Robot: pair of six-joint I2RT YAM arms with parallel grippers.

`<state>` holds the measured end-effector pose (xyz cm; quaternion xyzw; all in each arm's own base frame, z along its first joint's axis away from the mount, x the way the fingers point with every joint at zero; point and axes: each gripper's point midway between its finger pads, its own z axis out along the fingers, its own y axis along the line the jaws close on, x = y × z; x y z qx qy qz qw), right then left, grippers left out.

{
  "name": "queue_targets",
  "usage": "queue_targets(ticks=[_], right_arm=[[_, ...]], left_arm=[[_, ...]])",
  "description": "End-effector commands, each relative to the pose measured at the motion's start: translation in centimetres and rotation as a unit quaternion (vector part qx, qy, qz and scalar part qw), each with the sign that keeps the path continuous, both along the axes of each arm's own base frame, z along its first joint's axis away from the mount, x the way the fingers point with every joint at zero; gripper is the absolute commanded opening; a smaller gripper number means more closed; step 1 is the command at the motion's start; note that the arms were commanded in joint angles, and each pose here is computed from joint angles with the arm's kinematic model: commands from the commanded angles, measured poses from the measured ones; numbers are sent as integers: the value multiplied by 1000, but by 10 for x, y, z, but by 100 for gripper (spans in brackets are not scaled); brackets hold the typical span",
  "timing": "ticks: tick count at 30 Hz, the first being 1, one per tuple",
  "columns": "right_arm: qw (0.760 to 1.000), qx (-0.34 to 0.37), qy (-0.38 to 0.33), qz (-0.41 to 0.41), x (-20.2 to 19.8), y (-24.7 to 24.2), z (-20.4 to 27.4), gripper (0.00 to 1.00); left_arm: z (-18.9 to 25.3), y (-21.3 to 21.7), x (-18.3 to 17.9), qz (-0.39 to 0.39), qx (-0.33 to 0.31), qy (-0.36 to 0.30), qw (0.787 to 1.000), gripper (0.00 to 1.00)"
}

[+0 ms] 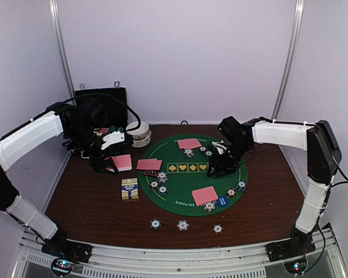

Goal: Distribute texas hold em gaming equipment

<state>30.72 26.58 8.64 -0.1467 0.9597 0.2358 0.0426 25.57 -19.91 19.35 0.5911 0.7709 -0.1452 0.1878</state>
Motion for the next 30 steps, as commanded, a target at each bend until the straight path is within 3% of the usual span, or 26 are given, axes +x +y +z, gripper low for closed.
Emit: queue_targets(ticks=[1, 7, 14, 30], right_arm=[[999, -7, -41, 16, 11, 20, 10, 48], [998, 6, -53, 33, 21, 58, -6, 47], [998, -4, -59, 28, 27, 69, -33, 40], [999, -23, -28, 25, -22, 51, -69, 38]], left_arm=[[22, -5, 2, -6, -26, -28, 999, 0], [21, -4, 2, -7, -24, -28, 999, 0], [21, -3, 1, -6, -21, -30, 999, 0], [22, -4, 1, -7, -23, -29, 999, 0]])
